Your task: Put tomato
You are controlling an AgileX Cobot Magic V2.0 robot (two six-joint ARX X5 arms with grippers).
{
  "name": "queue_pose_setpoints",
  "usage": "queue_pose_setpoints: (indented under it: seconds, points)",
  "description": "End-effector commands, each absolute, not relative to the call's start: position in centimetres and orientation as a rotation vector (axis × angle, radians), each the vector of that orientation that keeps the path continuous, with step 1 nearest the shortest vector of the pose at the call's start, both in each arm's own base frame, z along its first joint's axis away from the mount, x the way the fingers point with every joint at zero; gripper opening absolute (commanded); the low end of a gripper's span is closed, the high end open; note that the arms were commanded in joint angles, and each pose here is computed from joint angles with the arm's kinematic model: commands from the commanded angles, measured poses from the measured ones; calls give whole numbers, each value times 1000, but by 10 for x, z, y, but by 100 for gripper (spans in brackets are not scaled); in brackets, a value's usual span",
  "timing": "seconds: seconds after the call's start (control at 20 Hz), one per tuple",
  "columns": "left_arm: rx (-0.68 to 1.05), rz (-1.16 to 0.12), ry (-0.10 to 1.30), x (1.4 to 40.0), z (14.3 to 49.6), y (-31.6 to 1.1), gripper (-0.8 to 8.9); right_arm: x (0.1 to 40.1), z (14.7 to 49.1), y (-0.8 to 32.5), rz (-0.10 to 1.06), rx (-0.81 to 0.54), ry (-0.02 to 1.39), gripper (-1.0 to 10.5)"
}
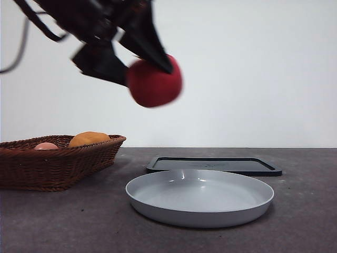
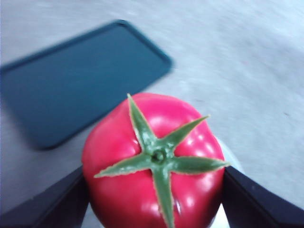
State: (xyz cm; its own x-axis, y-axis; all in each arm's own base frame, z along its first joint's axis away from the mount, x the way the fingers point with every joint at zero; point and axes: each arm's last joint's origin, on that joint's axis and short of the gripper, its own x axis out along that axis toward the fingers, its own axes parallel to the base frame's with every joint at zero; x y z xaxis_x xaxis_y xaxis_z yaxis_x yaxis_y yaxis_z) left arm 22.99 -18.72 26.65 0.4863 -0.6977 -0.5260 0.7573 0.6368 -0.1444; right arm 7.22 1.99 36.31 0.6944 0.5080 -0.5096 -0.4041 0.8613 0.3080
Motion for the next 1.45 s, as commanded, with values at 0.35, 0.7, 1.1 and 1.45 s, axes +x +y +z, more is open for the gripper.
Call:
queue_pose_setpoints:
  seconds: [0.35,0.7,1.1,1.45]
  points:
    - [248,-911,683,233,206,-246,307,71,367,20,518,168,616,489]
    - [292,-894,733,236,176,-259,308,70,365,20,517,171,634,489]
    - [290,-894,740,236,172,-260,431,70,365,20,517,171,634,489]
    - [266,-897,698,234,188,-259,478,70,365,20,517,169,642,489]
